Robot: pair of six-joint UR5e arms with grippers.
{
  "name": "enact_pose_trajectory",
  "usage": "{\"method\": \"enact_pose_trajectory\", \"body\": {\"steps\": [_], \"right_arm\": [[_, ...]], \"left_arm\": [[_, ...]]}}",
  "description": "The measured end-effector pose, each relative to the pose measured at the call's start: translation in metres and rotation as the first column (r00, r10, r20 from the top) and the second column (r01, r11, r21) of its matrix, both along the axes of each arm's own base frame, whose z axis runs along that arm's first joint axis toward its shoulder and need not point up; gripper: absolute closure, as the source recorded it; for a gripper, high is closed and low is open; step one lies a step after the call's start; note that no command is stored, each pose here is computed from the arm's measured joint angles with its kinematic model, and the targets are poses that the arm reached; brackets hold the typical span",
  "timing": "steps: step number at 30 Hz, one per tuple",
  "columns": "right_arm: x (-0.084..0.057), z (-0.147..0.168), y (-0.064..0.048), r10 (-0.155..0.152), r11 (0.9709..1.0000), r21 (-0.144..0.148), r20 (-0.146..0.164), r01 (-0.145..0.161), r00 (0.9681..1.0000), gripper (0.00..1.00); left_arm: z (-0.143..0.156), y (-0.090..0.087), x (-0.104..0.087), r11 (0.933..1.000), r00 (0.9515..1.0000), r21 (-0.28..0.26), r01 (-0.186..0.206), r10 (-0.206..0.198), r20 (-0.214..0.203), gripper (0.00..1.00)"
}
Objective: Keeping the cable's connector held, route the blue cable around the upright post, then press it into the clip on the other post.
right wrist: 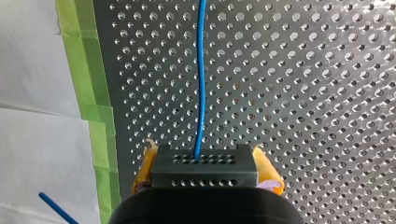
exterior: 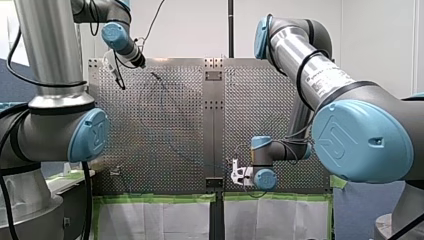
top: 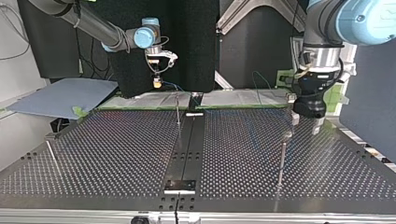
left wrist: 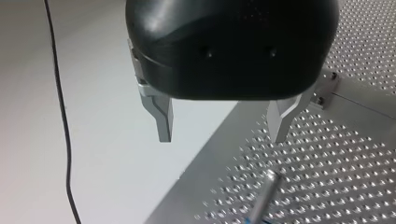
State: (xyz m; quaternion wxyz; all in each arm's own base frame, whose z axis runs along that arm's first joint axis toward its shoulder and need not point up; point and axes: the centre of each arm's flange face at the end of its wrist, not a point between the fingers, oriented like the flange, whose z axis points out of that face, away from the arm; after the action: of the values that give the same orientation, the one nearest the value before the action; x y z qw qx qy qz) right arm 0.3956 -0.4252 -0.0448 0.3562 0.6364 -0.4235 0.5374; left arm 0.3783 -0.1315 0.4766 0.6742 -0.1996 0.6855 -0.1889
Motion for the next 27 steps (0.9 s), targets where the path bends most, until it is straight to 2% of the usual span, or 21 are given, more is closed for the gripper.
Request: {"method": "enact_pose_trajectory", "body": {"steps": [8,14,23,27], "right_arm": [[0.000,0.000,0.000,0.009,1.0000,0.000,0.002,-0.009,1.0000,1.00],[0.000,0.000,-0.001,0.010,1.0000,0.000,0.003,-0.010,0.9999,1.00],[-0.001,0.000,-0.002,0.007,1.0000,-0.003,0.004,-0.007,1.0000,1.00],[-0.001,0.000,-0.002,0.007,1.0000,-0.002,0.004,-0.007,1.0000,1.00]], "left_arm": [[0.019,-0.001,0.004,0.9980,0.9999,0.063,0.004,-0.003,-0.016,0.00],[0.024,0.000,0.015,0.9934,0.9984,0.115,0.000,0.007,-0.055,0.00],[0.035,0.002,0.029,0.9810,0.9941,0.194,-0.004,0.025,-0.105,0.00],[0.037,0.002,0.031,0.9716,0.9899,0.237,0.007,0.027,-0.139,0.00]]}}
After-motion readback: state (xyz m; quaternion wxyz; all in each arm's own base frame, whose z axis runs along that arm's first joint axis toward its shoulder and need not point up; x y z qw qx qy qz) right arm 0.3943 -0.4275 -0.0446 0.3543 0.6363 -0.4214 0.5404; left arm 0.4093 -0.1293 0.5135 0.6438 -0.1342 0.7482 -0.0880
